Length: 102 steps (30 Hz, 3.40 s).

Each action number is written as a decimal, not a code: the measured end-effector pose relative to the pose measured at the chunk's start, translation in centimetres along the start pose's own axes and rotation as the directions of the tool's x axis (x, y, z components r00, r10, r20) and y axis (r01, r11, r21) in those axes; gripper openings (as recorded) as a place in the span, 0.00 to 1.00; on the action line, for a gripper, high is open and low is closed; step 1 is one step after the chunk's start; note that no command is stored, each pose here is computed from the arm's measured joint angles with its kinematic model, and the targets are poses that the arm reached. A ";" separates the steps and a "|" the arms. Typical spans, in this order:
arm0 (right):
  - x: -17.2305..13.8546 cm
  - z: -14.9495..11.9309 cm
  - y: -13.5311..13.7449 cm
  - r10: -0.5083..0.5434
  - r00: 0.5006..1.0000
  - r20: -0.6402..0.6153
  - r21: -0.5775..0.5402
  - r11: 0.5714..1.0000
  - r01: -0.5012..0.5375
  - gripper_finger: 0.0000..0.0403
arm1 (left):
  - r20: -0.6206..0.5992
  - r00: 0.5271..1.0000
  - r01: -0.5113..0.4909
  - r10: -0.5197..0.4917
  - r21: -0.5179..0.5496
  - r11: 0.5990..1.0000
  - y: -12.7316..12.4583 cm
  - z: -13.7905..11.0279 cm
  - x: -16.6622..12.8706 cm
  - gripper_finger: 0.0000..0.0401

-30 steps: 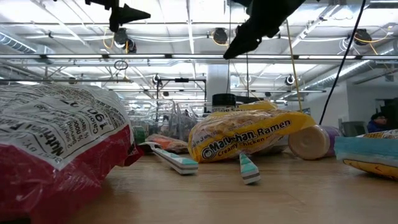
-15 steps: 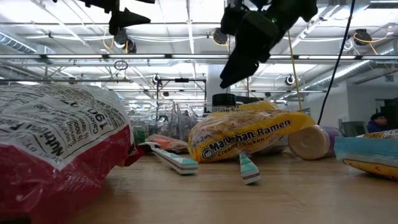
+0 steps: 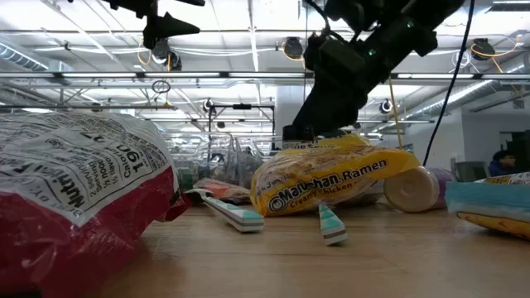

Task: Pick & Place Food Item
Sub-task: Put the orange spice bottle into the left transparent bin

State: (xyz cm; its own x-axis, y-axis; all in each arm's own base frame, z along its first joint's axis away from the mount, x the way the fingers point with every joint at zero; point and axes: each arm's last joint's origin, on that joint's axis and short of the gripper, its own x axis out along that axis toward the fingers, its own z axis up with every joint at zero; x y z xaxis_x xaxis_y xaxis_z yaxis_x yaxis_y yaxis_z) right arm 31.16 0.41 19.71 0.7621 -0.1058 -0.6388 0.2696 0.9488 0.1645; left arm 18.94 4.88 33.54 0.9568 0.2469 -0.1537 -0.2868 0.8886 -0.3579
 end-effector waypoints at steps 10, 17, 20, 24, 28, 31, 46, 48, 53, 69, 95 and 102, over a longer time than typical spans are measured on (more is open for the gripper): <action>0.4 -1.2 -0.5 -0.023 0.996 0.092 0.072 0.997 0.017 0.74 | 0.001 1.000 0.000 0.000 0.000 1.000 0.0 0.0 0.0 0.68; 0.4 -1.3 -0.6 -0.029 0.994 0.102 0.069 0.997 0.022 0.73 | 0.013 0.999 -0.031 0.031 0.000 1.000 0.1 0.0 0.0 0.68; 0.4 -1.2 -0.5 -0.026 0.993 0.117 0.065 0.998 0.018 0.71 | 0.014 0.999 -0.033 0.033 0.000 0.999 0.1 0.0 0.0 0.68; 0.4 -1.0 -0.6 -0.024 0.991 0.129 0.054 0.998 0.017 0.64 | 0.015 0.999 -0.033 0.033 0.000 0.999 0.1 0.1 0.0 0.68; 0.4 -1.1 -0.6 -0.024 0.992 0.124 0.052 0.998 0.017 0.52 | 0.020 0.999 -0.048 0.048 0.000 0.999 0.1 0.1 0.0 0.68; 0.4 -1.0 -0.6 -0.022 0.992 0.125 0.052 0.999 0.015 0.46 | 0.020 0.999 -0.049 0.049 0.000 0.999 0.1 0.1 0.0 0.68; 0.4 -1.0 -0.6 -0.021 0.992 0.127 0.101 0.995 0.009 0.47 | 0.020 0.999 -0.050 0.050 0.000 0.999 0.1 0.1 0.0 0.68; 0.4 -1.0 -0.6 -0.021 0.992 0.127 0.101 0.995 0.009 0.47 | 0.020 0.999 -0.050 0.050 0.006 0.999 0.1 0.1 0.0 0.68; 0.4 -1.0 -0.6 -0.021 0.992 0.127 0.078 0.997 0.011 0.52 | 0.021 0.999 -0.051 0.050 0.023 0.998 0.1 0.1 0.0 0.68; 0.4 -1.0 -0.6 -0.016 0.992 0.125 0.005 1.000 0.016 0.55 | 0.020 0.999 -0.051 0.050 0.052 0.997 0.1 0.0 0.0 0.68; 0.5 -1.0 -0.9 0.018 0.994 0.110 -0.020 1.000 -0.016 0.49 | 0.029 0.997 -0.077 0.076 0.055 0.995 0.2 0.1 0.0 0.68; 0.5 -0.6 -0.7 0.033 0.989 0.147 -0.017 0.999 -0.031 0.47 | 0.029 0.997 -0.077 0.076 0.053 0.996 0.2 0.1 0.0 0.68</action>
State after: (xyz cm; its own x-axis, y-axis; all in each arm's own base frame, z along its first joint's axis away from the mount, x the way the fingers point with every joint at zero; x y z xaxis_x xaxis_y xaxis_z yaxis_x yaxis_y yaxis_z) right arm 30.96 -0.16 18.83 0.8491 -0.1167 -0.5152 0.2357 0.9566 0.1716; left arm 18.88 5.10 33.53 0.9333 0.3247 -0.1532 -0.3568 0.8861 -0.2959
